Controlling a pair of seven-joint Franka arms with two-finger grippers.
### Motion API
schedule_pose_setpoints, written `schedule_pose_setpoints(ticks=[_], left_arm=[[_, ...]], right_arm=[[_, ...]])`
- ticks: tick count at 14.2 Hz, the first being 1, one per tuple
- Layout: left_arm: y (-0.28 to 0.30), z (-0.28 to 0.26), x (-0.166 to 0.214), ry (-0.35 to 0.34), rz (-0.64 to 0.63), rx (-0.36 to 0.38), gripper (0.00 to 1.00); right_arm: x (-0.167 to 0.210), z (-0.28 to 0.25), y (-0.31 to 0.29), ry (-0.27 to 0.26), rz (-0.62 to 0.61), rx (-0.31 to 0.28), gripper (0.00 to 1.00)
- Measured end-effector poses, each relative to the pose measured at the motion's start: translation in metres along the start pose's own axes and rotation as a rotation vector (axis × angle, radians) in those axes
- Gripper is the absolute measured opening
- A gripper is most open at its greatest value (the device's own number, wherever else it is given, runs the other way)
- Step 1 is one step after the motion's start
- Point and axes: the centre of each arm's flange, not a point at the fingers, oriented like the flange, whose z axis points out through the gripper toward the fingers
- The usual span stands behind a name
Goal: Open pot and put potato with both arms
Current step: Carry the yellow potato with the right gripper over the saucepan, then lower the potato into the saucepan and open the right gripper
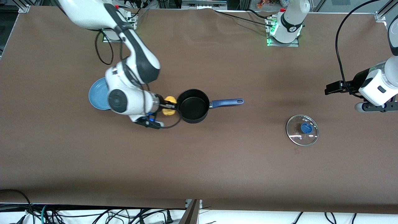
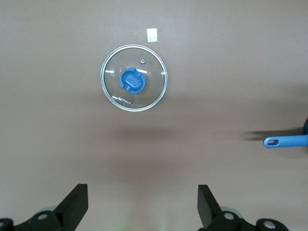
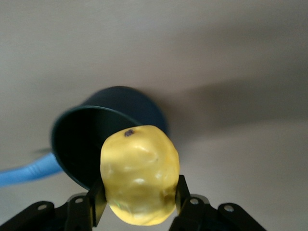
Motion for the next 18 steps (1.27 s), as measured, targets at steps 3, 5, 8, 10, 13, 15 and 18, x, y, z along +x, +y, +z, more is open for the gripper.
schedule_pose_setpoints(ticks=[3, 5, 8, 10, 13, 15, 18], left_arm=[[0.0, 0.0, 0.001, 0.0, -0.002, 0.0, 1.0], [0.0, 0.0, 0.001, 0.0, -0.003, 0.0, 1.0], [0.0, 0.0, 0.001, 0.0, -0.004, 0.0, 1.0], [-0.001, 0.0, 0.001, 0.0, -0.006, 0.0, 1.0], [-0.002, 0.0, 0.001, 0.0, -0.008, 0.0, 1.0], [-0.003, -0.002, 0.001, 0.006, -0.009, -0.001, 1.0], [-0.008, -0.006, 0.001, 0.008, -0.017, -0.002, 1.0]], right_arm=[[-0.018, 0.056, -0.031, -0.004, 0.027, -0.014, 0.6], [-0.027, 0.086, -0.04, -0.009, 0.024, -0.029, 0.6], [-0.024, 0.111, -0.042, 0.005, 0.02, -0.03, 0.6], [-0.022, 0.132, -0.039, -0.003, 0.022, -0.045, 0.6], [-0.018, 0.145, -0.036, 0.014, 0.004, -0.076, 0.65], [-0.017, 0.136, -0.041, 0.05, -0.027, -0.089, 0.84], [-0.018, 0.098, -0.049, 0.087, -0.046, -0.086, 1.0]])
